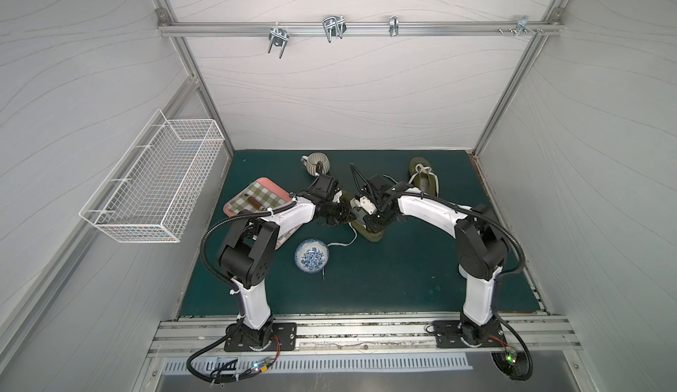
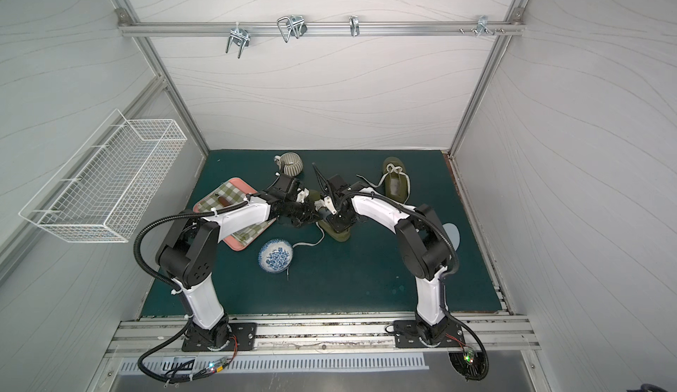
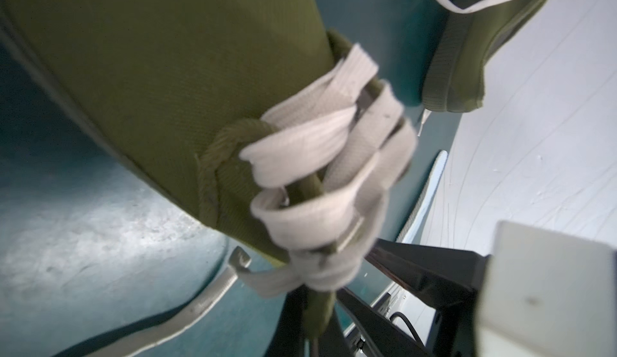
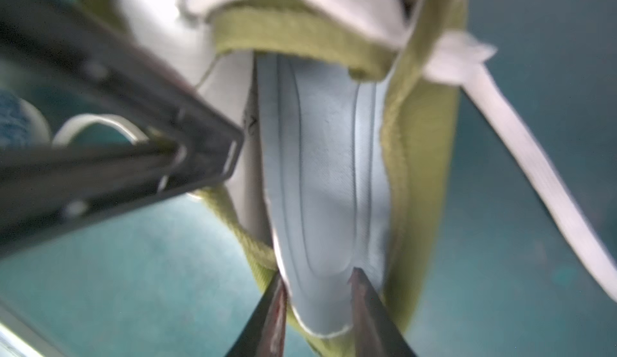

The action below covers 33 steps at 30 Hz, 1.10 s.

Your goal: Insert the insole into the shoe

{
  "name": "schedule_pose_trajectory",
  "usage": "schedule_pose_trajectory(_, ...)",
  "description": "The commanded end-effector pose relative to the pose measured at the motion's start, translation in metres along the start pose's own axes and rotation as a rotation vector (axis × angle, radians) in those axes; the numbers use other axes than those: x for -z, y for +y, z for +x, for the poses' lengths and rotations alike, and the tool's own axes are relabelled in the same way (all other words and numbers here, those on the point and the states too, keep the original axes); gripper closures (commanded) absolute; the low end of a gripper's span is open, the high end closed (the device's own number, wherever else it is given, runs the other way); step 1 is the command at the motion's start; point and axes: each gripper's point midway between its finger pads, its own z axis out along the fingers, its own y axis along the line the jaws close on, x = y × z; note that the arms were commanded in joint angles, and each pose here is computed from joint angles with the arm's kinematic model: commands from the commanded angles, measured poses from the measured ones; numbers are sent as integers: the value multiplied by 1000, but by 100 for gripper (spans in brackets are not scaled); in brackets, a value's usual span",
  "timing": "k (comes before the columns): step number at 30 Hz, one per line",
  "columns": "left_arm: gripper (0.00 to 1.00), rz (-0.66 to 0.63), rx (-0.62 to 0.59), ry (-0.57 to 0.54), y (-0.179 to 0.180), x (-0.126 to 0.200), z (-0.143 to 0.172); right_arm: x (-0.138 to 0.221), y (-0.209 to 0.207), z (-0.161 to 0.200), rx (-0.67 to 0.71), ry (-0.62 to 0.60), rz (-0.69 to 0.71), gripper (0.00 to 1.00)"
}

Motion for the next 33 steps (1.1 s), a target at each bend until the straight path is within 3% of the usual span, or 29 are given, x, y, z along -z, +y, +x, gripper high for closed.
schedule_pose_trajectory(1, 100, 97, -70, -15, -36, 18, -2, 29, 7, 5, -12, -11, 4, 59)
schedule_pose_trajectory(8, 100, 95, -74, -10, -36, 16, -3, 40, 21, 7, -38, -34, -69, 56)
schedule_pose_trajectory(12, 100, 96, -74, -9, -36, 15, -3, 34, 22, 10, -45, -29, -84, 74)
schedule_pose_trajectory(24, 100, 108, -78, -1, -38, 17, 0, -36, -5, 8, -109, 27, -112, 88)
schedule_pose_trajectory(29, 100, 129, -74, -4, -41, 17, -1, -56, 2, 16, -71, 98, -120, 98)
schedule_pose_trajectory(31, 100, 131, -74, -3, -42, 18, -1, -54, 3, 21, -83, 106, -120, 98)
schedule_pose_trajectory(33, 100, 118, -78, -3, -41, 18, -1, -40, 4, 20, -81, 92, -102, 90)
